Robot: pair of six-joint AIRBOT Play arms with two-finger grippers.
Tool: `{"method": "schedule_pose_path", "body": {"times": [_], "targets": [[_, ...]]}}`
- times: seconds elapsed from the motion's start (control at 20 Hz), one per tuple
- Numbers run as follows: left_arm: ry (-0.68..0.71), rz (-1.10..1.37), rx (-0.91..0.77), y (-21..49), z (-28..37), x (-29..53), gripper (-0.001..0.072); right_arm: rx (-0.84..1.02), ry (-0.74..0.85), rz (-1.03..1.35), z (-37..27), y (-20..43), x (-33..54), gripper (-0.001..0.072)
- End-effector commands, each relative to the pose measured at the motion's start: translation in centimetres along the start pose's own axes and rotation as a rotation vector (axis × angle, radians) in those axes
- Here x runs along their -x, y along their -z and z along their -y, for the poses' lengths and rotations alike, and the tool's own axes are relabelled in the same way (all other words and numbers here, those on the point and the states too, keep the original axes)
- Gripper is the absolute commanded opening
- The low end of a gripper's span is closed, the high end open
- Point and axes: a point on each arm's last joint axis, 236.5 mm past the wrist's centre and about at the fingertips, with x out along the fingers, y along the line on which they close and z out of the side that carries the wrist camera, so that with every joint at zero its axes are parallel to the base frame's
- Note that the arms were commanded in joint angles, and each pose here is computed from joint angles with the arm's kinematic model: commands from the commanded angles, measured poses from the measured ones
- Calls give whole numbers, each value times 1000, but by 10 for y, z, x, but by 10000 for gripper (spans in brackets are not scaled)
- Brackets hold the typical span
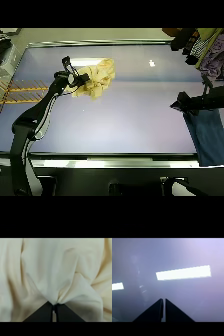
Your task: Fold the clothes and pants, and hang the long-sleeved shirts on hangers.
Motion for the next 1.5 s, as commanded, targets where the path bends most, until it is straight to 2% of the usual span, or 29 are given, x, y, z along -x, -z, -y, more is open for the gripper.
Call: {"method": "schedule_pose_path", "body": {"times": [0.0,0.1,0.25,0.45,0.7,0.9,0.95,1.05,1.1,1.2,1.35,1.4,1.45], "targets": [[83,-137,-57,21,19,25,14,-4,-11,-11,-3,3,0,81],[110,-267,-99,41,30,66,13,-2,-16,-12,-5,4,2,80],[258,-480,-236,89,81,150,12,26,-20,17,-14,5,14,79],[306,-696,-392,175,138,224,13,79,-28,42,-32,19,40,79],[329,-853,-531,316,206,239,14,169,-38,78,-63,54,83,79],[295,-947,-609,403,217,223,21,210,-39,178,-85,74,118,79],[293,-951,-612,405,217,222,137,227,-40,201,-89,77,125,79],[304,-917,-588,378,215,226,405,253,-41,237,-96,84,135,81],[313,-870,-570,349,213,229,513,260,-41,249,-98,86,139,82],[315,-729,-549,269,196,239,536,267,-42,256,-100,88,141,93],[216,-438,-476,120,123,263,538,261,-43,259,-100,87,141,93],[172,-358,-425,77,89,273,560,260,-43,260,-100,87,141,93],[142,-305,-362,45,58,281,644,260,-43,261,-100,87,141,92]]}}
